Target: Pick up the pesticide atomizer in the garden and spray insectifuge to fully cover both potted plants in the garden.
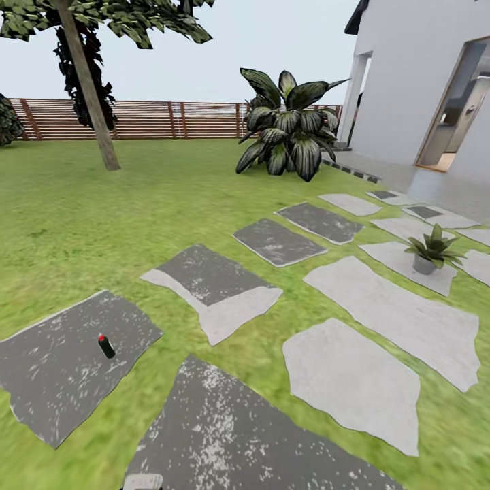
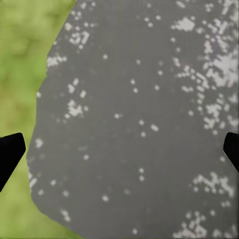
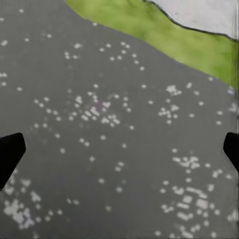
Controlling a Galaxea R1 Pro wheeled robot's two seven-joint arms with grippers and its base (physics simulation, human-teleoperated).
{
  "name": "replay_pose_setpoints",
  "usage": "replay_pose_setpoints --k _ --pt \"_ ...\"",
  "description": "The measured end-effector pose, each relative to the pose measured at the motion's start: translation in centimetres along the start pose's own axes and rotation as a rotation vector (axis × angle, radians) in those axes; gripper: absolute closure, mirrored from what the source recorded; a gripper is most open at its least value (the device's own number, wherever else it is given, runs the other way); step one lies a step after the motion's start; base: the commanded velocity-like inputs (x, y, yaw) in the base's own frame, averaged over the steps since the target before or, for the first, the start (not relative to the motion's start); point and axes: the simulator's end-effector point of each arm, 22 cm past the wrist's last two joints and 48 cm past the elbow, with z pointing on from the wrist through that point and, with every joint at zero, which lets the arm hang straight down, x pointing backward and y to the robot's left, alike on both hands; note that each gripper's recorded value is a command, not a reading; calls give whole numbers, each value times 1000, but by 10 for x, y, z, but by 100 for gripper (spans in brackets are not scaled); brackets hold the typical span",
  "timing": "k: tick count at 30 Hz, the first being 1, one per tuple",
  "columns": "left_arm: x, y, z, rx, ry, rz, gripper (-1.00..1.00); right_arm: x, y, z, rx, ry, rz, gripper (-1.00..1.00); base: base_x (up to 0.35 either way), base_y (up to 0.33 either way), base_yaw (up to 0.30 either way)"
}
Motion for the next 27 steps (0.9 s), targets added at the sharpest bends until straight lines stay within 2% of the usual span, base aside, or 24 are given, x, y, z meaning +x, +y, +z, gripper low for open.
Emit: replay_pose_setpoints --k 7,12,27 --pt "0 0 0 0 0 0 -100 0 0 0 0 0 0 -100 237 -194 6" --pt "0 0 0 0 0 0 -100 0 0 0 0 0 0 -100 230 -201 117" --pt "0 0 0 0 0 0 -100 0 0 0 0 0 0 -100 227 -205 259"
